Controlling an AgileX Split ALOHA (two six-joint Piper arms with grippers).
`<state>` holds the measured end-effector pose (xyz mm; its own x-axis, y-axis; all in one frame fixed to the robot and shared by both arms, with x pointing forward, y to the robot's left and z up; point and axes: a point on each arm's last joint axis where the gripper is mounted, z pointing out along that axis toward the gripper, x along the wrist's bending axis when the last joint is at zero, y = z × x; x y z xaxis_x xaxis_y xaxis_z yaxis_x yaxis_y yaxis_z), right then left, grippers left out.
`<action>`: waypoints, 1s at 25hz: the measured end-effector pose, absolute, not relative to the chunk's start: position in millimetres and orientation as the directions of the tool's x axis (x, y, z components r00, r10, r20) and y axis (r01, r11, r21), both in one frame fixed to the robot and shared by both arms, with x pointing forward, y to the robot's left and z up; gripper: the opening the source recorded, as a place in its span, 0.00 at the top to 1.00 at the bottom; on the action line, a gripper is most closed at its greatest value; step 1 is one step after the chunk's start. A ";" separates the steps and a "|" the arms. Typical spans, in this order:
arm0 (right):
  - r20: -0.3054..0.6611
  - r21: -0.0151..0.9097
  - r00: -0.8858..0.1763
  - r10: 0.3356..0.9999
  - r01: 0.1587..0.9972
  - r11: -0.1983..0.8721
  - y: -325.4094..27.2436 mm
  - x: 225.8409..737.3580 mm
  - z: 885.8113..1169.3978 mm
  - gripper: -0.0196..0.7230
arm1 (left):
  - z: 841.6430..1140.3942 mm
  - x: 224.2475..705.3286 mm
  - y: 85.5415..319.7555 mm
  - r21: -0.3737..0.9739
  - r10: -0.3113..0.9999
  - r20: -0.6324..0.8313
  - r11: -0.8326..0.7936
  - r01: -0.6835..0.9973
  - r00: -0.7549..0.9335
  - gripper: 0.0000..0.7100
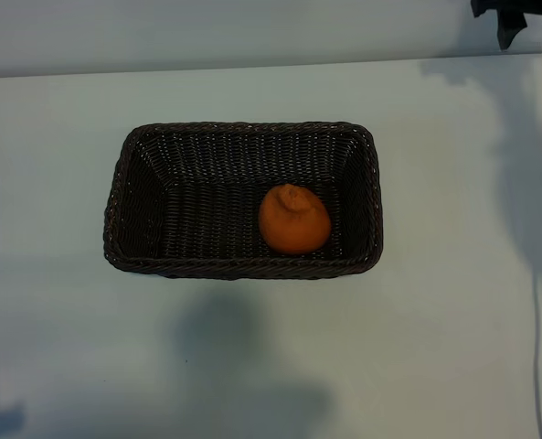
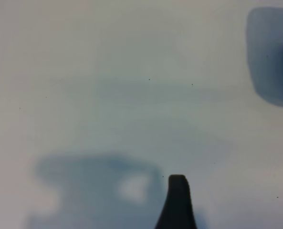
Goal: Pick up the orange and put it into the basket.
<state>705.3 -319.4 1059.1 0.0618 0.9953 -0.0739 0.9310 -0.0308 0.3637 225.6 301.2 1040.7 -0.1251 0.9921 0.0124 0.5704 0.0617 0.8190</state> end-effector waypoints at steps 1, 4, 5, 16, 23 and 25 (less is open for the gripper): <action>-0.067 0.379 0.063 0.996 0.925 -0.033 -318.8 702.5 1066.9 0.17 | 1040.7 225.6 301.2 0.819 0.992 0.012 0.062 0.570 -0.125 0.17; -0.049 0.441 0.066 0.997 0.897 -0.037 -317.1 689.7 1098.4 0.17 | 1040.7 225.6 301.2 0.819 0.992 0.012 0.062 0.570 -0.125 0.17; -0.046 0.464 0.067 0.997 0.885 -0.038 -316.8 684.4 1110.0 0.17 | 1040.7 225.6 301.2 0.819 0.992 0.012 0.062 0.570 -0.125 0.17; -0.047 0.780 0.096 0.994 0.625 -0.024 -315.1 551.3 1273.3 0.17 | 1040.7 225.6 301.2 0.819 0.992 0.012 0.062 0.570 -0.125 0.17; -0.038 0.823 0.094 0.995 0.568 -0.022 -311.3 442.4 1287.9 0.17 | 1040.7 225.6 301.2 0.819 0.992 0.012 0.062 0.570 -0.125 0.17; -0.031 0.843 0.090 0.995 0.538 -0.022 -309.7 406.2 1283.9 0.17 | 1040.7 225.6 301.2 0.819 0.992 0.012 0.062 0.570 -0.125 0.17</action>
